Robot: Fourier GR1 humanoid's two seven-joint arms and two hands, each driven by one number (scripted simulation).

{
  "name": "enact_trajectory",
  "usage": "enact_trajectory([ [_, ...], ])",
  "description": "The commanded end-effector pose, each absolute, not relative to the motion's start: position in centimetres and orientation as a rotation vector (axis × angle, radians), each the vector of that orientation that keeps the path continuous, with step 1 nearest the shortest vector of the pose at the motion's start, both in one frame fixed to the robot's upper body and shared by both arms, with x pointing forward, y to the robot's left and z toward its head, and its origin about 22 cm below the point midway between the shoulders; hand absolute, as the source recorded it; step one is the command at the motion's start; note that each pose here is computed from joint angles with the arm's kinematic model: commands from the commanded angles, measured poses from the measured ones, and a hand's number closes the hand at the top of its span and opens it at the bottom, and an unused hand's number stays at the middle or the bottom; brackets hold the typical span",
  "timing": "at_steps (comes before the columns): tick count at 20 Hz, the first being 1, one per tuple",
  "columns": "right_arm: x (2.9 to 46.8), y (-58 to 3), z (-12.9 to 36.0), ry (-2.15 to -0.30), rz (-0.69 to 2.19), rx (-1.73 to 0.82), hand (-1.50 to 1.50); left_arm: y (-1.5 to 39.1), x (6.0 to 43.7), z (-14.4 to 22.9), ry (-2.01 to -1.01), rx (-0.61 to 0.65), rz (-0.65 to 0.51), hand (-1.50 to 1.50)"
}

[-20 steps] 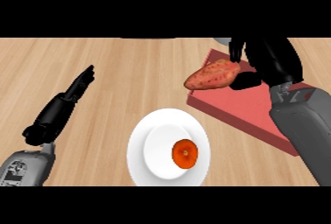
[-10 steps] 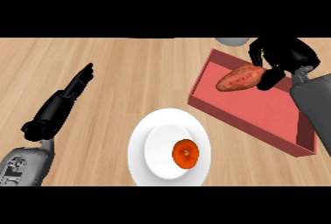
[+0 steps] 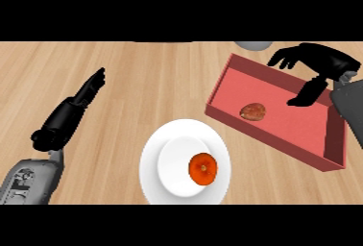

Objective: Pick the sweet potato from the plate and place it in the cardboard box

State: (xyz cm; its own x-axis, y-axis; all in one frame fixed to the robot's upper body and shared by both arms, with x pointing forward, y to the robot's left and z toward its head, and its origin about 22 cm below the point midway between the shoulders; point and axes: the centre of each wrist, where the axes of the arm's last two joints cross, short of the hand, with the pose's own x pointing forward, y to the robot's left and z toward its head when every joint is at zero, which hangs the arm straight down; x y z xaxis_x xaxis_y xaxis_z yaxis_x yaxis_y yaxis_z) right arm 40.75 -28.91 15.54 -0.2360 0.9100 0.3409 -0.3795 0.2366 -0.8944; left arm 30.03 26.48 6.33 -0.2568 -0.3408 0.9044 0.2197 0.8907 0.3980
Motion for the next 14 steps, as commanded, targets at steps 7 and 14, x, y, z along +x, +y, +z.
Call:
enact_trajectory([
  [7,41.7,-31.5,14.3,-1.748,0.46,-0.085,-1.5,27.1,29.6,6.3,-1.744,0.092,-0.535,0.0],
  [14,42.0,-36.1,14.5,-1.692,0.162,-0.04,-1.5,26.2,29.6,7.0,-1.764,0.099,-0.544,0.0],
])
